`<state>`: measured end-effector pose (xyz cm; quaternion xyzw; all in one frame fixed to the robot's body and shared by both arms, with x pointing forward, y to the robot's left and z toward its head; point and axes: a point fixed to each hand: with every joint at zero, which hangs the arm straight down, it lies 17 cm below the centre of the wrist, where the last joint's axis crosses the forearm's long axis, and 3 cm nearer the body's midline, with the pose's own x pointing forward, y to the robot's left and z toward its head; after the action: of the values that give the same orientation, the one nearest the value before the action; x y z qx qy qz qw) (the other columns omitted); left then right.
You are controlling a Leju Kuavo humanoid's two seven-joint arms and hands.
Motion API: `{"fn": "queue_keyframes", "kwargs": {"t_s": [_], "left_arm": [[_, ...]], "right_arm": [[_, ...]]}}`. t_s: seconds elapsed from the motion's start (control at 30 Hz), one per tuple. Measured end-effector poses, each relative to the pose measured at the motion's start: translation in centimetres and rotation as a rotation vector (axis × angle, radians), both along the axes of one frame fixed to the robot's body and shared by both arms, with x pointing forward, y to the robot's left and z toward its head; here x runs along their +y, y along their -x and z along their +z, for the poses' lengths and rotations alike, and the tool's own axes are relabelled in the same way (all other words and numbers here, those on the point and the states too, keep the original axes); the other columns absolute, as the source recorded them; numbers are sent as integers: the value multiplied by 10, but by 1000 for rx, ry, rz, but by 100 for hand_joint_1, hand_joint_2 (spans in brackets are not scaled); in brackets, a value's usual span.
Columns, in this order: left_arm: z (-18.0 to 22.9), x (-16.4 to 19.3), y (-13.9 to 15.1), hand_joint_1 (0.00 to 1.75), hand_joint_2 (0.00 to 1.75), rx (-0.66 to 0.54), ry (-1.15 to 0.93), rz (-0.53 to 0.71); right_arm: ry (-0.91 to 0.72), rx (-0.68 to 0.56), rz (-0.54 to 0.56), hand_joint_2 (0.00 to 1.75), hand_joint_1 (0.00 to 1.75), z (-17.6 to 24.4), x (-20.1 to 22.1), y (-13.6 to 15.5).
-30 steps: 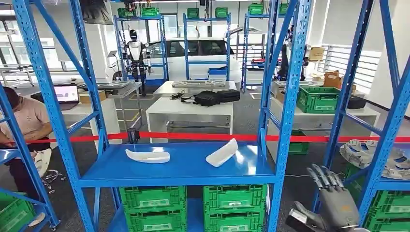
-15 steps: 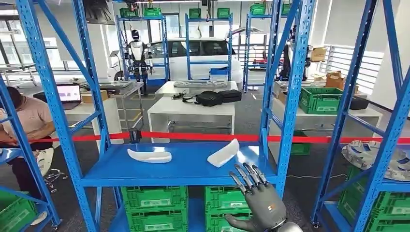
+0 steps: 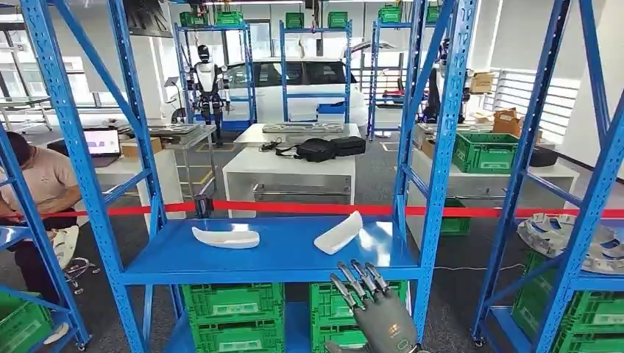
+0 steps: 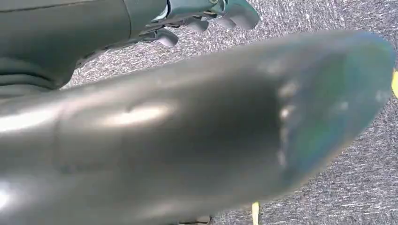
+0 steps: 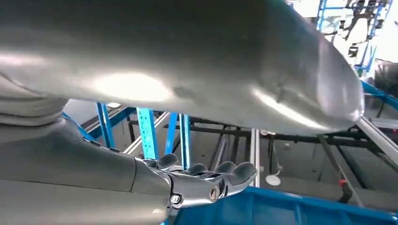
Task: Take the parts from the cabinet and place them on the table.
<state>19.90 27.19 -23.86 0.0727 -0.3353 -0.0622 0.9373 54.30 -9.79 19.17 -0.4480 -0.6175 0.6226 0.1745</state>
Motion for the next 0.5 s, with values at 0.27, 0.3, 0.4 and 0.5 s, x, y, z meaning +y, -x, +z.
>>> {"fn": "queue_keyframes", "kwargs": {"t_s": [0.27,0.3,0.4,0.5], "left_arm": [[0,0,0,0,0,2,-1,0],[0,0,0,0,0,2,-1,0],[0,0,0,0,0,2,0,0],[0,0,0,0,0,3,-1,0]], "right_arm": [[6,13,-5,0,0,-8,-1,2],[6,14,-6,0,0,-8,-1,2],[6,15,-6,0,0,-8,-1,2],[7,15,-6,0,0,-8,-1,2]]}}
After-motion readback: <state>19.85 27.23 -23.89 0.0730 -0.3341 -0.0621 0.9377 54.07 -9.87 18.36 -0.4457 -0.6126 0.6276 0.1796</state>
